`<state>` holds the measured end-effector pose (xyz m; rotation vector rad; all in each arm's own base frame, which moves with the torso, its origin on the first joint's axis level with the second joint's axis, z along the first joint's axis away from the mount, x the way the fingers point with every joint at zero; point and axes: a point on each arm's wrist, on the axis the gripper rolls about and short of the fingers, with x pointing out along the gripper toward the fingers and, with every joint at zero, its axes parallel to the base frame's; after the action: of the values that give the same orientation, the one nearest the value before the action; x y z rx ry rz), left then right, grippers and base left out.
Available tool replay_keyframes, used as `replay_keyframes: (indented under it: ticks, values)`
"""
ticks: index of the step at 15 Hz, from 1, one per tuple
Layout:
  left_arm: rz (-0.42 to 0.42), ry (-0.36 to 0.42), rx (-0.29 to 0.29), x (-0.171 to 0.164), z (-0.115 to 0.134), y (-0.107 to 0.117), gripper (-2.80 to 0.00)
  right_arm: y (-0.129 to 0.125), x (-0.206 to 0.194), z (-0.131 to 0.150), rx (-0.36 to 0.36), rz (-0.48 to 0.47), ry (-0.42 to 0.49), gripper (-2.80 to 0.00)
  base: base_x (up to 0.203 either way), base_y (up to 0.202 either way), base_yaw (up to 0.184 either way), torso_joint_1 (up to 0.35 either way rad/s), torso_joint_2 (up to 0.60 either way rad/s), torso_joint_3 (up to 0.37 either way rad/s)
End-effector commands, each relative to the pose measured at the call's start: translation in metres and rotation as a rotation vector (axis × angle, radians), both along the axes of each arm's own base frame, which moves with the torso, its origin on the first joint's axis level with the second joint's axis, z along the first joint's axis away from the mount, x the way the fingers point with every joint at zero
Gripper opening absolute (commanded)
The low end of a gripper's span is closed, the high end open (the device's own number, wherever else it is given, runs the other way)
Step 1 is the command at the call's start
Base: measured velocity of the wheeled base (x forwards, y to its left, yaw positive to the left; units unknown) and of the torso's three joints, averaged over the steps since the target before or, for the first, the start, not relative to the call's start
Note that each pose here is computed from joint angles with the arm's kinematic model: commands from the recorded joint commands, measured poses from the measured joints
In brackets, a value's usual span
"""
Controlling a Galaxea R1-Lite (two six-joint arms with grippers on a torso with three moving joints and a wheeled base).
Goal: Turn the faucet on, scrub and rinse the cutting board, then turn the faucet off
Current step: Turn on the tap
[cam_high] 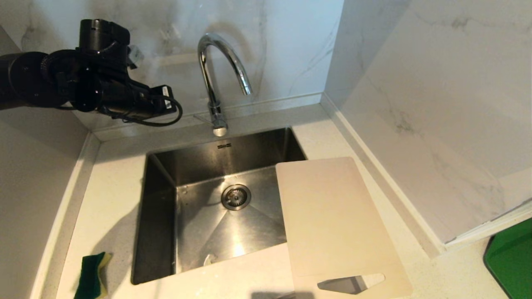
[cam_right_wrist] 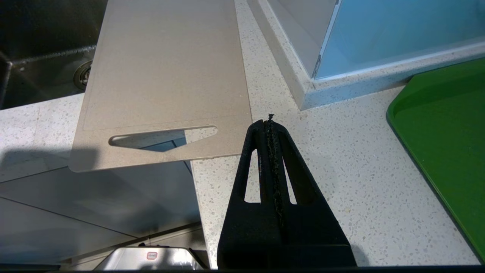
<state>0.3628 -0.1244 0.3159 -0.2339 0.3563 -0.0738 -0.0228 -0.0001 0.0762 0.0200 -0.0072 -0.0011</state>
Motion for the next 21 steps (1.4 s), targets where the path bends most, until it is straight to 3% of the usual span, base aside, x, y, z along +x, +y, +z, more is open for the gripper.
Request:
replay_keyframes:
  ticks: [1,2,3,7,11,16,21]
  values:
    - [-0.003,0.016,0.002,0.012,-0.014,-0.01,-2.8,0.0,0.0,0.0,0.0,0.0,0.0,-2.8,0.0,0.0,0.0,0.0,0.0,0.0]
    - [0.004,0.017,-0.01,0.015,-0.018,-0.012,-2.79,0.0,0.0,0.0,0.0,0.0,0.0,-2.8,0.0,0.0,0.0,0.0,0.0,0.0]
    - [0.01,0.018,-0.027,0.018,-0.021,-0.014,0.0,0.0,0.0,0.0,0.0,0.0,0.0,-2.8,0.0,0.0,0.0,0.0,0.0,0.0]
    - [0.031,0.054,-0.119,0.023,-0.032,-0.025,0.0,0.0,0.0,0.0,0.0,0.0,0.0,-2.8,0.0,0.0,0.0,0.0,0.0,0.0]
    - [0.06,0.033,-0.118,0.016,-0.026,-0.032,0.0,0.0,0.0,0.0,0.0,0.0,0.0,-2.8,0.0,0.0,0.0,0.0,0.0,0.0]
    - [0.178,0.01,-0.072,0.022,-0.036,-0.038,0.0,0.0,0.0,0.0,0.0,0.0,0.0,-2.8,0.0,0.0,0.0,0.0,0.0,0.0]
    - [0.243,-0.087,-0.164,0.036,-0.043,-0.052,0.0,0.0,0.0,0.0,0.0,0.0,0.0,-2.8,0.0,0.0,0.0,0.0,0.0,0.0]
